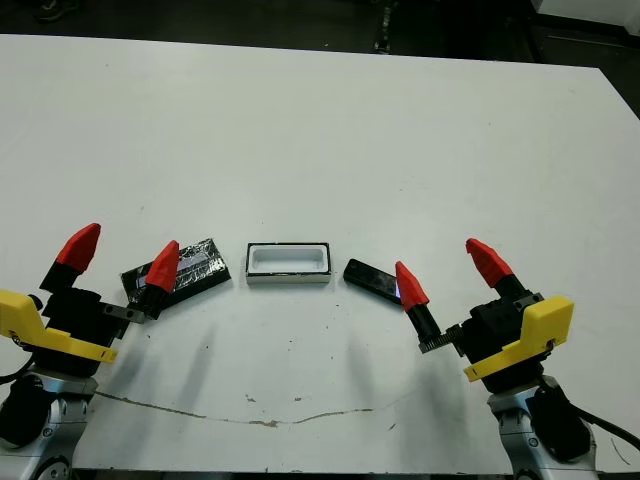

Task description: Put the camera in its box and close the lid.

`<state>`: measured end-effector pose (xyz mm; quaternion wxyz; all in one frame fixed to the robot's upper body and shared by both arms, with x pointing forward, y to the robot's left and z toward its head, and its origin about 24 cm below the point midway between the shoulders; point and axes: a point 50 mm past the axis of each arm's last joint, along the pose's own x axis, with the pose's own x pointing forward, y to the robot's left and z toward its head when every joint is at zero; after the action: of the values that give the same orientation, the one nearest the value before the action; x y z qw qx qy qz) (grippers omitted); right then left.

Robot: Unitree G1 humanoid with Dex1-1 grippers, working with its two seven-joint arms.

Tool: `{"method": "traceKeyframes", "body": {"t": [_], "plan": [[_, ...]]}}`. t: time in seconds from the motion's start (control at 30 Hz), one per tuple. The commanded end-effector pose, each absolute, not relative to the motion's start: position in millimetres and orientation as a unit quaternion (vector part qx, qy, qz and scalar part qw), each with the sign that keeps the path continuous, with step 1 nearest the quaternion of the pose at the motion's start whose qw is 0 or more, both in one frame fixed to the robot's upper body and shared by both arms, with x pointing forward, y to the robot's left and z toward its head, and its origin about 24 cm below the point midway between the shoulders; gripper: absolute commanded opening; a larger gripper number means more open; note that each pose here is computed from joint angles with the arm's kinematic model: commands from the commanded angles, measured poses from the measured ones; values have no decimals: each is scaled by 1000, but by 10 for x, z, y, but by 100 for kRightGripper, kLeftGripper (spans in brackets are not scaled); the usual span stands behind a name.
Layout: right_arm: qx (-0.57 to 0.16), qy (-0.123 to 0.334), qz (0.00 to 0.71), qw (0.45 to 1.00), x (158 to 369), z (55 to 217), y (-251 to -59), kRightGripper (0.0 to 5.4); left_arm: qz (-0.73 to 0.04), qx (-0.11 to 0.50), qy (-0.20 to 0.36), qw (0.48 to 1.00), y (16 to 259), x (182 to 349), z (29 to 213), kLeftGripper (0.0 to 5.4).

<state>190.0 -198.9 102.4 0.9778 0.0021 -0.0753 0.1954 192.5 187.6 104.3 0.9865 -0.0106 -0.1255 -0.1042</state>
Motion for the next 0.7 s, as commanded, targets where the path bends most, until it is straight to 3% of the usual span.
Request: {"method": "traceKeyframes", "body": {"t": [0.03, 0.23, 0.4, 0.7], "plan": [[-33, -69, 211, 975, 1940, 1087, -2089, 540, -101, -12, -111, 989, 1879, 1895, 994, 539], [-115, -63, 275, 953, 2169, 1305, -2238, 540, -98, -5, -111, 989, 1871, 1899, 989, 539], [-175, -17, 327, 929, 2363, 1429, -2304, 540, -97, -14, -113, 989, 1852, 1909, 982, 539], [-161, 52, 387, 906, 2530, 1404, -2266, 540, -98, -18, -112, 989, 1840, 1914, 982, 539]]}}
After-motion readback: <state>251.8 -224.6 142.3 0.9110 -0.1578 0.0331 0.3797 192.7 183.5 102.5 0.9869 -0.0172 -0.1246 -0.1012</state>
